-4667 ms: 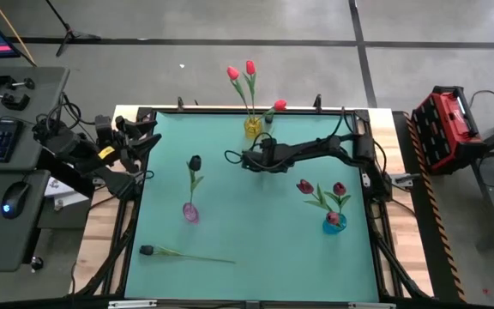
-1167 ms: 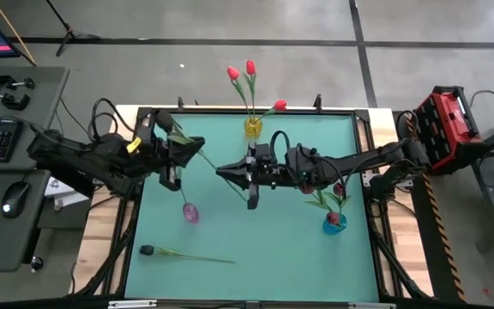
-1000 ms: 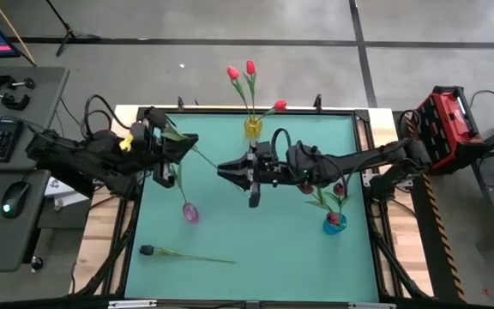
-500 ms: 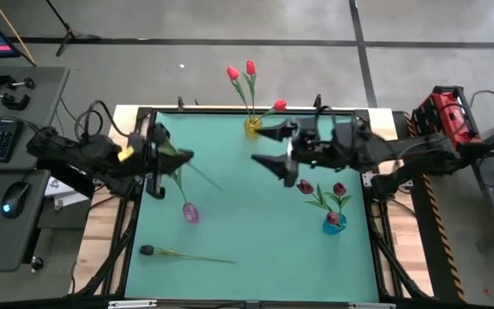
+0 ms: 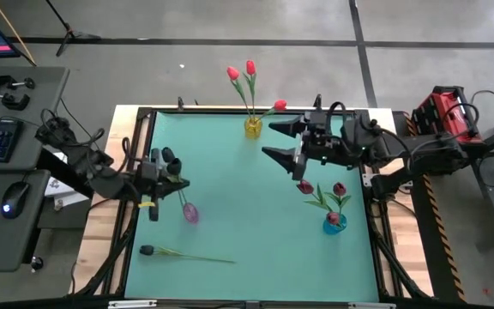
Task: Sort flowers into vase by color
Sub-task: Put the top black tulip into the violet vase
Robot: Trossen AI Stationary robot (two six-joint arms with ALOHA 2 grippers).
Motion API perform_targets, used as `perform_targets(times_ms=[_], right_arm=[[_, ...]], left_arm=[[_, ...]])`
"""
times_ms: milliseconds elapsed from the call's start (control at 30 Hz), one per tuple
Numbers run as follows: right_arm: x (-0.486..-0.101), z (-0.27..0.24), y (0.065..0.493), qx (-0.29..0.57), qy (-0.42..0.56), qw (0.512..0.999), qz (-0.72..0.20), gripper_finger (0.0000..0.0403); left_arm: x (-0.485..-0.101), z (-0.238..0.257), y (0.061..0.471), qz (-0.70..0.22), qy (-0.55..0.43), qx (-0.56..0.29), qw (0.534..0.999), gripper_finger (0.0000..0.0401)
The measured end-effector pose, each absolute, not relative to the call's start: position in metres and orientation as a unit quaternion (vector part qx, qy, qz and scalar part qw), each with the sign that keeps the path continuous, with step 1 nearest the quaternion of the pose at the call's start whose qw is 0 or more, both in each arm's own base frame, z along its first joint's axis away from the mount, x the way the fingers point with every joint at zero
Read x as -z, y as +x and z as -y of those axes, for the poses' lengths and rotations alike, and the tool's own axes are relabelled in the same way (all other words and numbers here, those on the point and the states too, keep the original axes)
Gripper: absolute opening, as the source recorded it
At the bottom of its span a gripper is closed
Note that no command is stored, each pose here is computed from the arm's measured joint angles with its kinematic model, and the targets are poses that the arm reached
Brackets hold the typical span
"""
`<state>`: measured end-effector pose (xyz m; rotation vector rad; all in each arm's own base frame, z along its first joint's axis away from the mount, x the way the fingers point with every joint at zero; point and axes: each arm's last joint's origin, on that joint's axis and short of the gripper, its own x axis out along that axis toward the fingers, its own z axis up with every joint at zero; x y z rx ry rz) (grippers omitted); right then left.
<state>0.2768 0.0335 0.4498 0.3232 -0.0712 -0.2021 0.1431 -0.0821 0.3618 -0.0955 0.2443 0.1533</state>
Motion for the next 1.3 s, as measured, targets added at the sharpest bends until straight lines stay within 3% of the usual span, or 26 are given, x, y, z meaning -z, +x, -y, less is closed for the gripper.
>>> perform_targets(times_ms=[700, 1300], right_arm=[[-0.447, -0.033, 0.28, 0.113, 0.16, 0.98, 0.031, 0.0387], [-0.447, -0.033, 0.28, 0.126, 0.159, 0.979, 0.033, 0.0387]], left_arm=[[-0.31, 0.071, 0.13, -0.063, -0.085, -0.12, 0.987, 0.0], [-0.293, 0.077, 0.126, -0.113, -0.08, -0.105, 0.985, 0.0]])
